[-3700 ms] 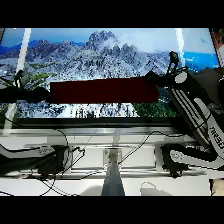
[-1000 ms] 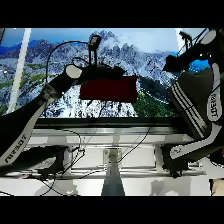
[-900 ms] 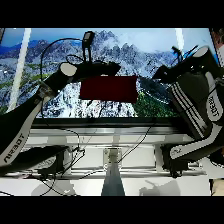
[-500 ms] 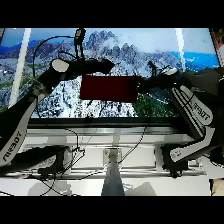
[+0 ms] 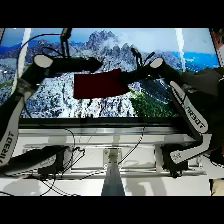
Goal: Fold the clothes and pants, and hang the long-sleeved shirts on hangers.
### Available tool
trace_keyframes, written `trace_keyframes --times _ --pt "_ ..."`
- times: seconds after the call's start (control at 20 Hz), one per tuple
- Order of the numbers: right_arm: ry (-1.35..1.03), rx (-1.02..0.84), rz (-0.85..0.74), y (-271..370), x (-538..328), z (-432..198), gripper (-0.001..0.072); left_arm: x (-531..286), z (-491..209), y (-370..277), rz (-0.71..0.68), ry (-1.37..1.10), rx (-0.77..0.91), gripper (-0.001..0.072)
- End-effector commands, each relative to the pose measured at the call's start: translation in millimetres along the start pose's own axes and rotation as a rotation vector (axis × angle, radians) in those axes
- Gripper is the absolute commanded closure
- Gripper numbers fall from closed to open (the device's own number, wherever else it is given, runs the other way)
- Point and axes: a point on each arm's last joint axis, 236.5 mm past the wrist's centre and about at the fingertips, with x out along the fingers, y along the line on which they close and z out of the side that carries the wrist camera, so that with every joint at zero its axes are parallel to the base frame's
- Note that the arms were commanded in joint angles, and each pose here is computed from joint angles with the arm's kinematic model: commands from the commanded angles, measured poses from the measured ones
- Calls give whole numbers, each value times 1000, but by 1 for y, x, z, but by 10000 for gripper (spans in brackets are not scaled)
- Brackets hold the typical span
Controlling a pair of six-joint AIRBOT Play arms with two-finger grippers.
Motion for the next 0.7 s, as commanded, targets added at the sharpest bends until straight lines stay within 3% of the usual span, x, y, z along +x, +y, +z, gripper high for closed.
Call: trace_keyframes --times 0.0,0.1,0.15,0.35,0.5,0.65 --pt "-169 -60 -198 -14 -96 58 702 -76 -13 59 192 87 69 203" --pt "-367 -41 -300 -16 -190 95 702 -133 -23 93 357 129 98 567" --pt "-465 -16 -358 -18 -240 105 702 -160 -31 107 433 160 108 693" --pt "-808 202 -606 -27 -439 78 701 -219 -37 134 578 140 65 694" --pt "-885 426 -826 -39 -533 -7 701 -228 -38 141 600 130 43 694" --pt "-858 752 -958 -48 -567 -105 701 -228 -38 141 600 130 43 694"
